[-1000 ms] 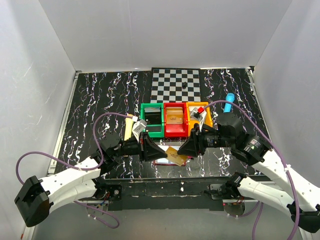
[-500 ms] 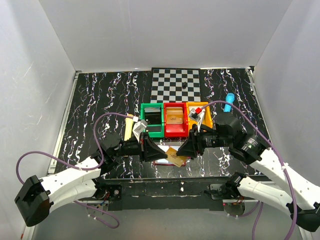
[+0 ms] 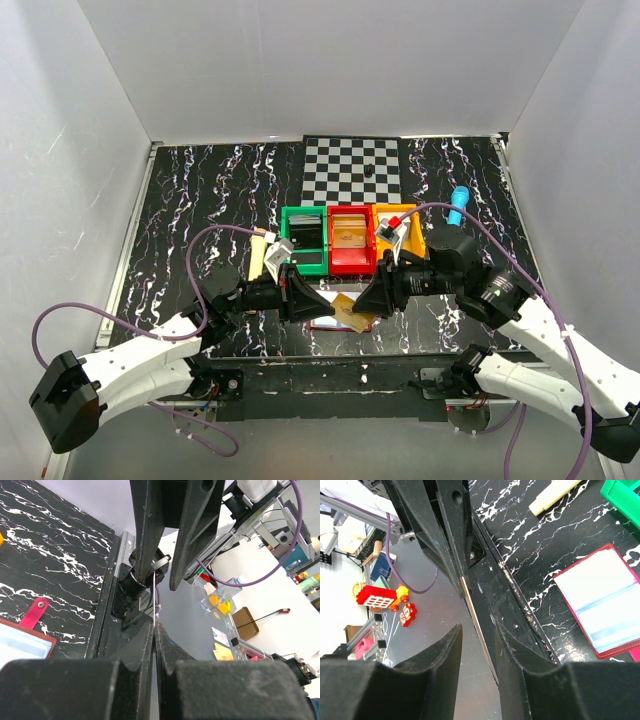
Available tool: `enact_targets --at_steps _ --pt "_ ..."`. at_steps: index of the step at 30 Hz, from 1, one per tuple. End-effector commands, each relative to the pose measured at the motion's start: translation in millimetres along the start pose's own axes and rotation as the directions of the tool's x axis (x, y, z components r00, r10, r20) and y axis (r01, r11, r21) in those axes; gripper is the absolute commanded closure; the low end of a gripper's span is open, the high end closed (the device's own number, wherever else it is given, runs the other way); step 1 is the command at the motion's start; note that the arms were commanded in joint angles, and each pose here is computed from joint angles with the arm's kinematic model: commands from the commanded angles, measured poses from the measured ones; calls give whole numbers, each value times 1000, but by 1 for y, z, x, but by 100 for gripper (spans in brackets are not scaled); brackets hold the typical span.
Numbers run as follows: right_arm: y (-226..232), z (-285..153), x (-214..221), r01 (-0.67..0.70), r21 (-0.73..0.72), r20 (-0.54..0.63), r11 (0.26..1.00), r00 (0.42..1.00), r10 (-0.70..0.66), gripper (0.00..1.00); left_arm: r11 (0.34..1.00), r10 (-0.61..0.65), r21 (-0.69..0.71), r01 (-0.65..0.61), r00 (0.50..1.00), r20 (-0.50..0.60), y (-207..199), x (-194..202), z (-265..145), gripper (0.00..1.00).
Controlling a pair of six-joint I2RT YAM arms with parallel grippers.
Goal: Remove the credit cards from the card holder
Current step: Place the credit card in the storage box.
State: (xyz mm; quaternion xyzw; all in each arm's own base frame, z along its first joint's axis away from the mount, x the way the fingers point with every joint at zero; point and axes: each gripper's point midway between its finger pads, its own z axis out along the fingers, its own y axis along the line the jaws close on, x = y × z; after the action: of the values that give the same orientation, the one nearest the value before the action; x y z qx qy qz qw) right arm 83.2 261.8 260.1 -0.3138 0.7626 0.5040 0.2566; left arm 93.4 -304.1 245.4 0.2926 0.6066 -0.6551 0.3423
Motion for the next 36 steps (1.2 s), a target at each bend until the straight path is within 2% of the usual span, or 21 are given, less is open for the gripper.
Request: enact_targets --at_steps 1,5,7,12,17,28,30,31,36 --pt "5 0 -4 32 -26 25 999 999 -31 63 999 28 14 -29 999 21 -5 -5 -1 100" --pt "7 -2 -5 36 -32 28 999 999 -35 71 1000 29 12 -29 999 21 -4 -5 -1 100" --pt "6 -2 -5 35 -30 30 999 999 -34 71 1000 28 12 -28 999 20 -4 -5 -1 100" --pt "5 -3 -7 35 -18 43 999 998 -34 60 1000 27 10 -27 1000 16 -3 -3 -1 100" --pt "6 -3 -8 36 -17 50 999 998 -35 60 1000 22 11 -23 1000 15 -3 -3 -1 100" --pt "6 -3 -9 33 -18 56 999 998 -32 77 1000 24 12 -24 1000 11 -2 -2 0 100" --pt "7 -3 -10 33 -20 58 999 998 -32 84 1000 24 14 -24 1000 12 -3 -2 -1 100" --pt "7 -3 -11 34 -19 58 999 998 -33 91 1000 22 13 -23 1000 13 -3 -2 -1 100" --pt "7 -4 -12 35 -17 64 999 997 -34 99 1000 20 13 -20 1000 8 -3 -1 -1 100"
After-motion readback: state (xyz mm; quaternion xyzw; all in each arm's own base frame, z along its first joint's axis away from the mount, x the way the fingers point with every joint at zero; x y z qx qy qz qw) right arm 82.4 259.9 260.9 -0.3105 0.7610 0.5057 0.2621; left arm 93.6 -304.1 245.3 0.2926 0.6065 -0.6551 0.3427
